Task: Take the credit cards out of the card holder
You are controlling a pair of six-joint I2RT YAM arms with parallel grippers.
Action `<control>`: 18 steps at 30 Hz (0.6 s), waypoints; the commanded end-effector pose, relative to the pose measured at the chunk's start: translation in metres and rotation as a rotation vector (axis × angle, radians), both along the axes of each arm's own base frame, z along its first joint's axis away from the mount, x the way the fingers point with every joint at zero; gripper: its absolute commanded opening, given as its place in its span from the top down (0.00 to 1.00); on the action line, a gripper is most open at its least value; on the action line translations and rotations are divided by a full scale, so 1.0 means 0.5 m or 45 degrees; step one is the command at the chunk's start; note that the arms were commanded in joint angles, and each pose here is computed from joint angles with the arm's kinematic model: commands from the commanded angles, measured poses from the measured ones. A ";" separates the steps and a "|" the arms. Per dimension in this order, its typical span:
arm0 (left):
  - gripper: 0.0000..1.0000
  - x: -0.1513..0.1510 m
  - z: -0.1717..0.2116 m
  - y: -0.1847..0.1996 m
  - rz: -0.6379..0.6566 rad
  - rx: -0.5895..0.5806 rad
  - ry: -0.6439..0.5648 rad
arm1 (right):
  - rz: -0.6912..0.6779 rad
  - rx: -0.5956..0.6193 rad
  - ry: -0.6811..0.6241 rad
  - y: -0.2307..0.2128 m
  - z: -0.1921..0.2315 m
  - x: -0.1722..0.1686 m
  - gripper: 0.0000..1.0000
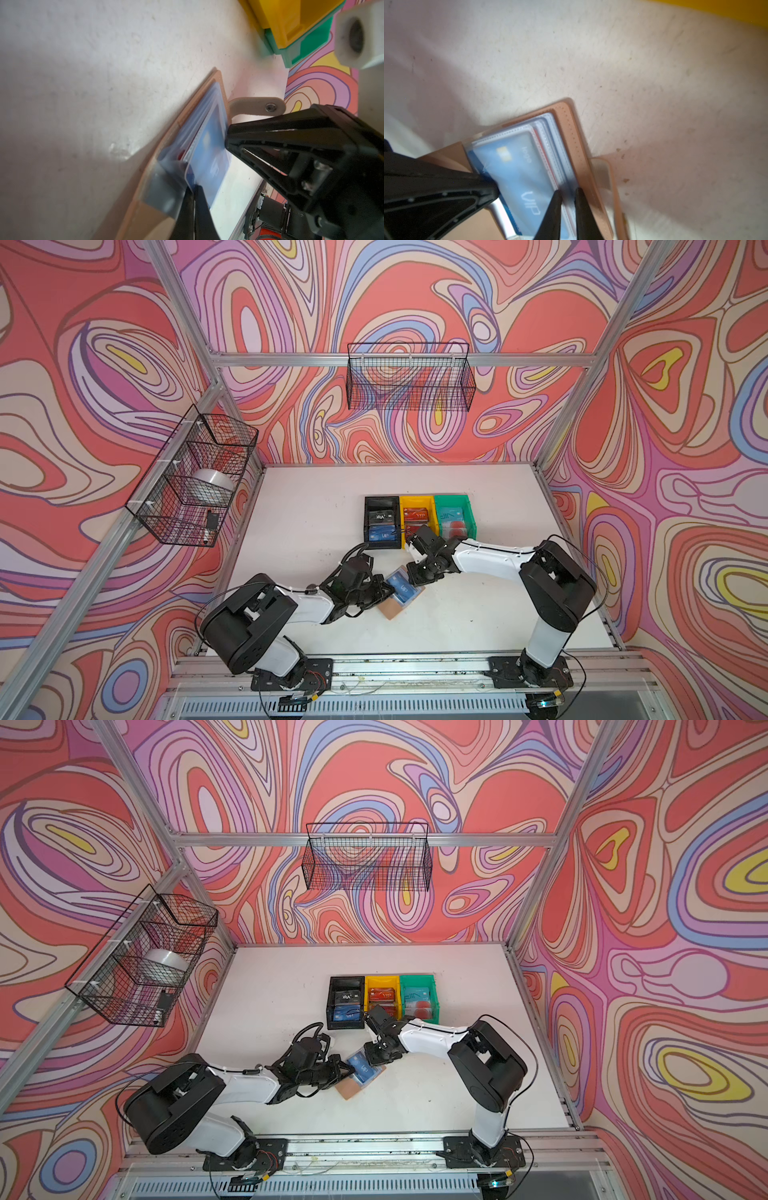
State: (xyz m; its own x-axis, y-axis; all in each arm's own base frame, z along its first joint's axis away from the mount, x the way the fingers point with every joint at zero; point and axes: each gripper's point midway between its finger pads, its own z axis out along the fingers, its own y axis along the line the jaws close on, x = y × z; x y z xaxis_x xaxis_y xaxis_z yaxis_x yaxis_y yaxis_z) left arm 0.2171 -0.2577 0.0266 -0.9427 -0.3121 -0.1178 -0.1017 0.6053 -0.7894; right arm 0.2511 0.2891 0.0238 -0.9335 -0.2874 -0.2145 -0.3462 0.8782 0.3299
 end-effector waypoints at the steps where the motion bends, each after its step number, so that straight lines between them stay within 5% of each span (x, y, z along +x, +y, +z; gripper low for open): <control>1: 0.98 -0.007 -0.013 0.009 0.009 0.055 0.009 | 0.004 -0.121 0.147 -0.038 -0.068 -0.054 0.83; 18: 0.94 -0.031 -0.050 0.029 0.019 0.091 0.073 | 0.003 -0.111 0.161 -0.031 -0.071 -0.054 0.84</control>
